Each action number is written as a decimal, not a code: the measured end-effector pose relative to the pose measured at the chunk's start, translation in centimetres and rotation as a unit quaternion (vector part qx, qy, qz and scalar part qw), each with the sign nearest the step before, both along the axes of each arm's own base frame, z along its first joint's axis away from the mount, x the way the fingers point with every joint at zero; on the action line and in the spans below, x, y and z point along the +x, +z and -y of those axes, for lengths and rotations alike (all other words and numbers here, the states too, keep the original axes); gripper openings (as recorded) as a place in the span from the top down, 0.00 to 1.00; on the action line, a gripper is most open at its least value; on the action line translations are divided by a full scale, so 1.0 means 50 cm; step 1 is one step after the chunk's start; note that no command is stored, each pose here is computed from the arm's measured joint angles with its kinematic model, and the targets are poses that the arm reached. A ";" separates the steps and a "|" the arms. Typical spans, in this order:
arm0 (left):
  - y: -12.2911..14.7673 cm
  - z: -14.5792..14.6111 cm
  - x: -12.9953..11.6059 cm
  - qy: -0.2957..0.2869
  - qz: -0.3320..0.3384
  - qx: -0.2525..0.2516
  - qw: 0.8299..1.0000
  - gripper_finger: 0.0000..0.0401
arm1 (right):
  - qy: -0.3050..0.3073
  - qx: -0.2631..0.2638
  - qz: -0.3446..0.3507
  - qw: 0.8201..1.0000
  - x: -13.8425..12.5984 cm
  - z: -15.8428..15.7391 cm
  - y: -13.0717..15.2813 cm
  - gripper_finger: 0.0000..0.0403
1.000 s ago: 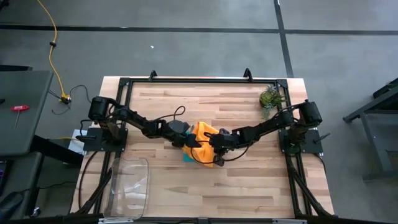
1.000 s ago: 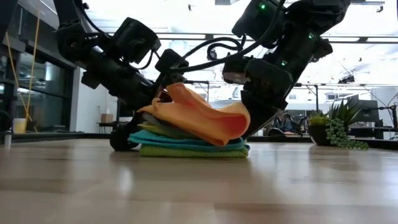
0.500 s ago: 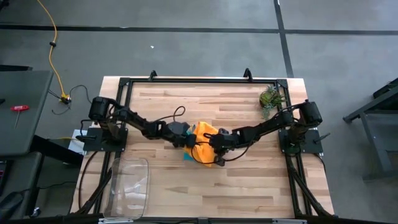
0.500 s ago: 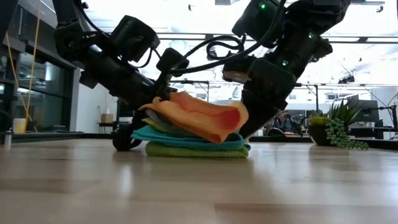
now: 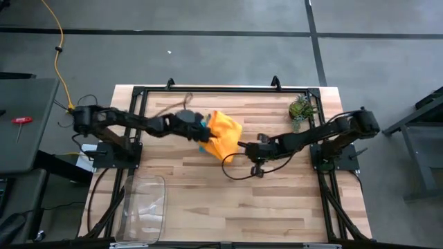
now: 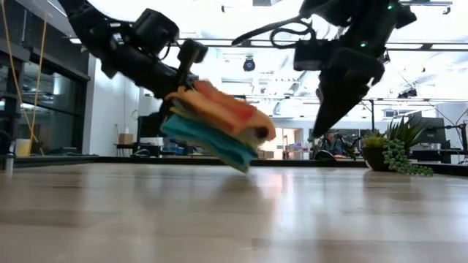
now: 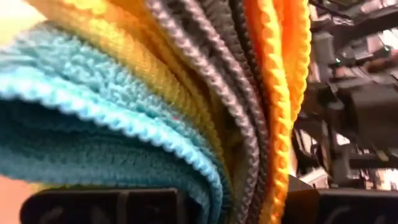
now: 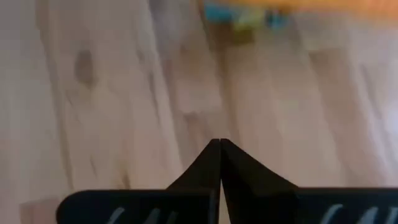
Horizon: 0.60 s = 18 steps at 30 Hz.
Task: Fold microfiber towels
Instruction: Put the folded microfiber towels into the transparent bin
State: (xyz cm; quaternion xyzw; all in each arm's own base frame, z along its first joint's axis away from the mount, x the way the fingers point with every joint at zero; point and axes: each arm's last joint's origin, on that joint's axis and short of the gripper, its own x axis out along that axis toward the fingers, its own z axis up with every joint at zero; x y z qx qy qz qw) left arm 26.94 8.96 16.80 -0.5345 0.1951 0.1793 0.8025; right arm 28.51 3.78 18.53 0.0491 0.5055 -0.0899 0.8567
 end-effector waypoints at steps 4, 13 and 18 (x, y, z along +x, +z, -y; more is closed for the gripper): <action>0.050 0.008 -0.031 -0.024 0.015 0.000 1.000 0.89 | -0.017 -0.014 -0.023 0.999 -0.023 0.017 0.014 1.00; 0.165 0.112 -0.137 -0.081 0.036 -0.026 0.996 0.89 | -0.162 0.091 0.077 0.980 -0.164 0.071 -0.042 1.00; 0.214 0.172 -0.212 -0.072 0.072 -0.067 0.993 0.89 | -0.230 0.136 0.146 0.952 -0.214 0.078 -0.051 1.00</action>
